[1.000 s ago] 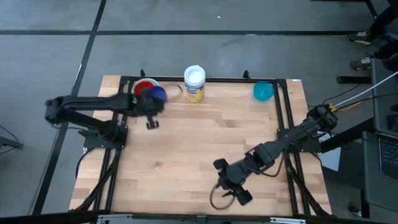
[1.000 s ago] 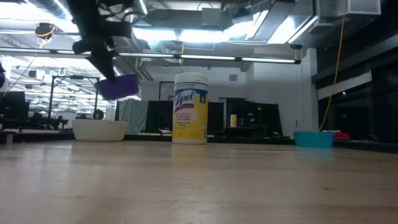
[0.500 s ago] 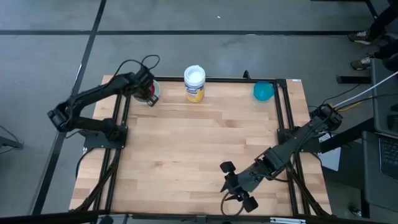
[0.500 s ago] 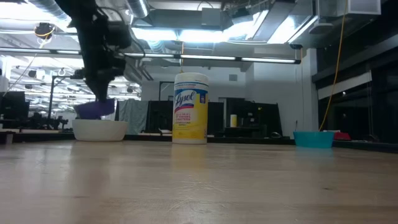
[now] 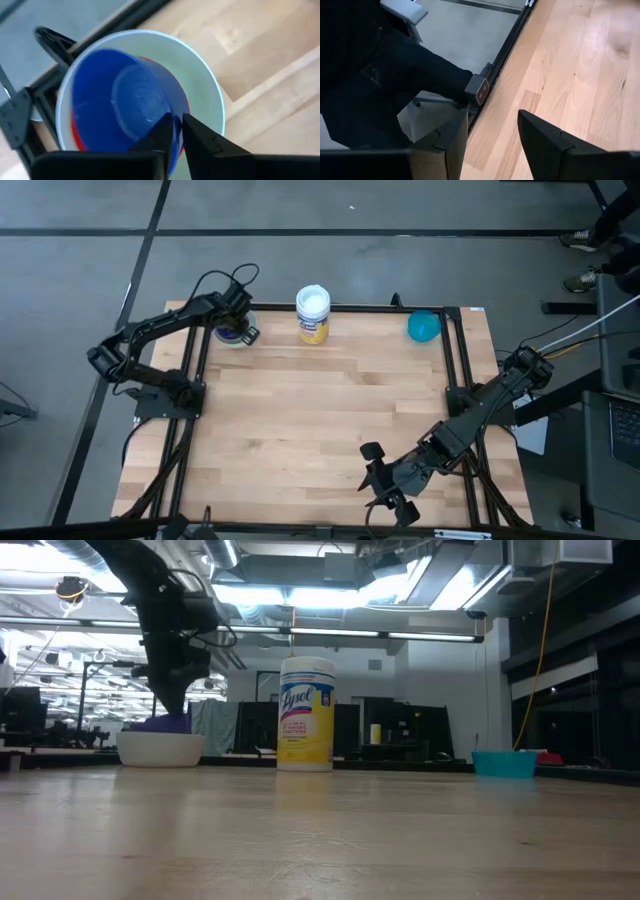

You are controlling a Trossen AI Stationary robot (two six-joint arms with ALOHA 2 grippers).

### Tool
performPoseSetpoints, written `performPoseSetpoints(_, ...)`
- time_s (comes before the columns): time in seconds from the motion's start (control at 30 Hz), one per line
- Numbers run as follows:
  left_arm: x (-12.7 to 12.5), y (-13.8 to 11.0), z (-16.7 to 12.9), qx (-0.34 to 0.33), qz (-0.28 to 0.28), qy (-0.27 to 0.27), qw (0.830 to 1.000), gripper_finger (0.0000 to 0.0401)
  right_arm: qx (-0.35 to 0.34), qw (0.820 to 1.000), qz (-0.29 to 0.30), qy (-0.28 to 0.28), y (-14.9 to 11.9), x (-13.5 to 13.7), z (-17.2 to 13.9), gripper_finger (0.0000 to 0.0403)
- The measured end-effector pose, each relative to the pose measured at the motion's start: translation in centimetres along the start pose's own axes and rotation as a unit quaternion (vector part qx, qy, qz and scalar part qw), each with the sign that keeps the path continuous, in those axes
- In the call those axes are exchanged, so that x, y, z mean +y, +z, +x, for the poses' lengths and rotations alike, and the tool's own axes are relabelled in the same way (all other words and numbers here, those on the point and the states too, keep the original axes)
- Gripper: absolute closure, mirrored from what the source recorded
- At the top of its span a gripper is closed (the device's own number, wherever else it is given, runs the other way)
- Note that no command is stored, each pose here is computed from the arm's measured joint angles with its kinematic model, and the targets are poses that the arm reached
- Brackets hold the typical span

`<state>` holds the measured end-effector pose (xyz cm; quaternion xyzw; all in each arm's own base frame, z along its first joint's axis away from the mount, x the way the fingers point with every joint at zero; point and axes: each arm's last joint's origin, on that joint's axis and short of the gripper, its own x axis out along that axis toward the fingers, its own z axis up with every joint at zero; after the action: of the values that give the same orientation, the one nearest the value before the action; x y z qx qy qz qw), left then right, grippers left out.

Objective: Nest bowls inside each other
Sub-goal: Stack the deep blue bowl on the red bowl

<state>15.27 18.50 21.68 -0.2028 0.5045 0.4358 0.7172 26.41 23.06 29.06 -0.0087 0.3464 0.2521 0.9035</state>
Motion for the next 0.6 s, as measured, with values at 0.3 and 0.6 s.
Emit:
performPoseSetpoints(0.3,0.3,-0.1,-1.5,-0.028,0.025,0.024,0.999,0.0313,-0.008,1.000,0.000,-0.024,0.1,-0.2,-0.1,0.0213)
performPoseSetpoints(0.6,0.2,-0.3,-1.4,-0.019,0.021,-0.004,1.000,0.0326,-0.022,0.999,0.001,-0.030,0.4,-0.3,-0.6,0.0214)
